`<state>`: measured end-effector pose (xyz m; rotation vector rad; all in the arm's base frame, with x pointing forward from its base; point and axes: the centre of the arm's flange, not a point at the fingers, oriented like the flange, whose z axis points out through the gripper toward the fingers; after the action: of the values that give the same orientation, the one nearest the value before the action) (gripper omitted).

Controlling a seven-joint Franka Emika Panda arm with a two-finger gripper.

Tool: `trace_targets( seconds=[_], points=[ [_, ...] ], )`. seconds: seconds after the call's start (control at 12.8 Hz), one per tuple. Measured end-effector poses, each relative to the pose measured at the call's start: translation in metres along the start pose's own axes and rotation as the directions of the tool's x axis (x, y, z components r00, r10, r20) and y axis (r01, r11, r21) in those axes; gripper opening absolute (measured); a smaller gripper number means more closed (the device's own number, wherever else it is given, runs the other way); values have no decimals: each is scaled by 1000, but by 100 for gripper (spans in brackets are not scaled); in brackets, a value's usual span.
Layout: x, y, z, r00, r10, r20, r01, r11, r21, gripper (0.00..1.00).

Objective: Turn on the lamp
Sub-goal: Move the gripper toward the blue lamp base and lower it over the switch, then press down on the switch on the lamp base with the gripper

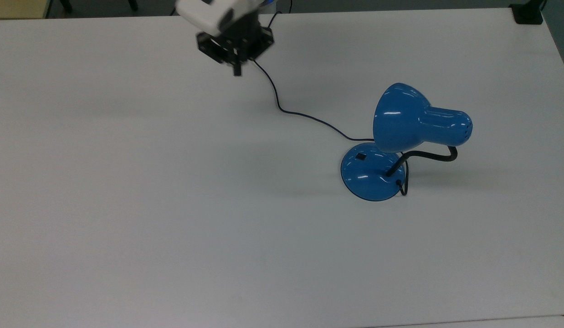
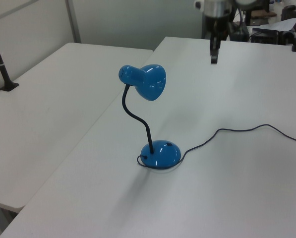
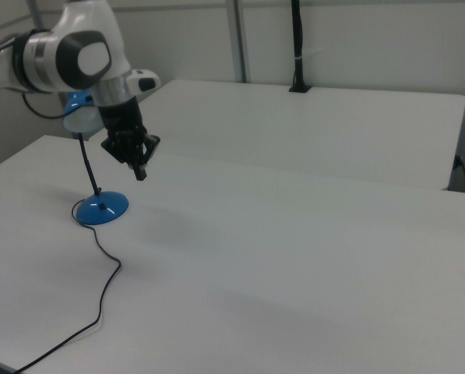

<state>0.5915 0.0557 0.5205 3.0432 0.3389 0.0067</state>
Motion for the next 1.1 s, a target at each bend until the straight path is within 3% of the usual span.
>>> trace_targets(
  seconds=[0.31,0.55,1.1],
  points=[
    [36,-84,66,985,-159,-58,160,987,-3,1],
    [44,-133,107,944,-300,-137,302,953,-3,1],
    [64,-209,162,871,-382,-310,408,913,20,1]
  ],
)
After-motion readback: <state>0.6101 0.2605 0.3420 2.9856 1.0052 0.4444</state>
